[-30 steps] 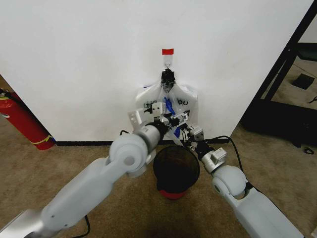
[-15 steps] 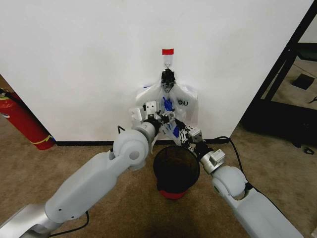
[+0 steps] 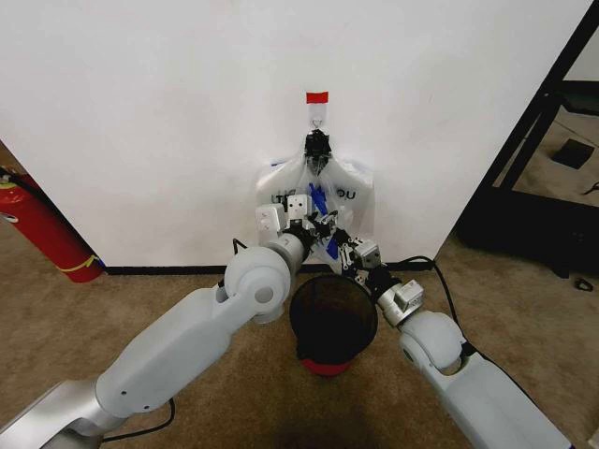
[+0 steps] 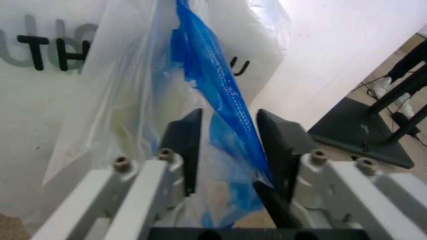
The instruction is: Pick up the garbage bag from the wall and place it over the trash bin.
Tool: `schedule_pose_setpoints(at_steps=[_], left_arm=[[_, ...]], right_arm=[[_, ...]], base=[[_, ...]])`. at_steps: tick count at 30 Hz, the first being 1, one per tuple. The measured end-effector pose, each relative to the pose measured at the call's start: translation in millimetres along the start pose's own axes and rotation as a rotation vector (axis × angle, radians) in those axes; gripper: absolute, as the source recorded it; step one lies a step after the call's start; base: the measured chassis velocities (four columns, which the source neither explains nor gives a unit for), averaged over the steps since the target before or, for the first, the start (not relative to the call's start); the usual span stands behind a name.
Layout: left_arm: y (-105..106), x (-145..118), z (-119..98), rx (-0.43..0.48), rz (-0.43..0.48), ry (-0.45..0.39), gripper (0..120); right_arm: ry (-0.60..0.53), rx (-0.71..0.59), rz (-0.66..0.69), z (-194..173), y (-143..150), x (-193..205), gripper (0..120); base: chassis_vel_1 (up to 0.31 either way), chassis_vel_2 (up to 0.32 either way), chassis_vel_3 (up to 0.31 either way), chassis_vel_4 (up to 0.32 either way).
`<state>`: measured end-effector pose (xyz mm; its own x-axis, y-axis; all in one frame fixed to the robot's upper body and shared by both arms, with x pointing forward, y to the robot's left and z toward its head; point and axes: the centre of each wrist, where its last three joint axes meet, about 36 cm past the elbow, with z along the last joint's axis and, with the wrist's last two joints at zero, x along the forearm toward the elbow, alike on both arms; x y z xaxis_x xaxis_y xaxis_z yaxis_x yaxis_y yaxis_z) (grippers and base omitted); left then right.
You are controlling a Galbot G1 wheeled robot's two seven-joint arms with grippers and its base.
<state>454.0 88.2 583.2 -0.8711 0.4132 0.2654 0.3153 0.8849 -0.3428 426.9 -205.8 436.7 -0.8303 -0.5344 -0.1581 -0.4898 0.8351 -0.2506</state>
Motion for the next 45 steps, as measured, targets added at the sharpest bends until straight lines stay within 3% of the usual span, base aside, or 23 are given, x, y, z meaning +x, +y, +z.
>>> schedule_pose_setpoints(at_steps=[2, 8, 18, 22, 31, 35, 38, 45], left_arm=[[0.6, -0.3, 0.0, -0.001, -0.003, 0.0, 25], [5.0, 0.2, -1.1, -0.003, -0.017, -0.003, 0], [4.9, 2.4, -3.0, 0.009, -0.008, -0.01, 0], [11.4, -2.7, -4.7, 0.011, -0.024, -0.035, 0], [24.9, -3.9, -6.1, 0.006, -0.044, -0.05, 0], [28.0, 2.5, -0.2, -0.004, -0.037, -0.048, 0], [28.6, 4.9, 2.4, -0.007, -0.034, -0.045, 0], [33.6, 9.6, 11.4, -0.042, -0.038, -0.054, 0]], right_arm=[[0.0, 0.0, 0.0, -0.1, 0.1, 0.0, 0], [-0.008, -0.001, -0.002, -1.4, 0.8, -0.2, 0], [-0.009, -0.002, 0.001, -5.9, -0.1, 6.1, 0], [-0.02, -0.033, -0.028, -15.2, -4.1, 26.3, 19], [-0.044, -0.101, -0.108, -23.7, -8.6, 60.0, 50], [-0.045, -0.17, -0.04, -27.2, -18.9, 53.8, 67], [-0.035, -0.211, -0.017, -26.5, -23.1, 50.0, 71], [0.025, -0.457, 0.043, -15.6, -44.6, 19.8, 99]], base=[[0.0, 0.0, 0.0, 0.0], [0.0, 0.0, 0.0, 0.0], [0.0, 0.0, 0.0, 0.0], [0.0, 0.0, 0.0, 0.0], [0.0, 0.0, 0.0, 0.0], [0.0, 0.0, 0.0, 0.0], [0.0, 0.0, 0.0, 0.0], [0.0, 0.0, 0.0, 0.0]])
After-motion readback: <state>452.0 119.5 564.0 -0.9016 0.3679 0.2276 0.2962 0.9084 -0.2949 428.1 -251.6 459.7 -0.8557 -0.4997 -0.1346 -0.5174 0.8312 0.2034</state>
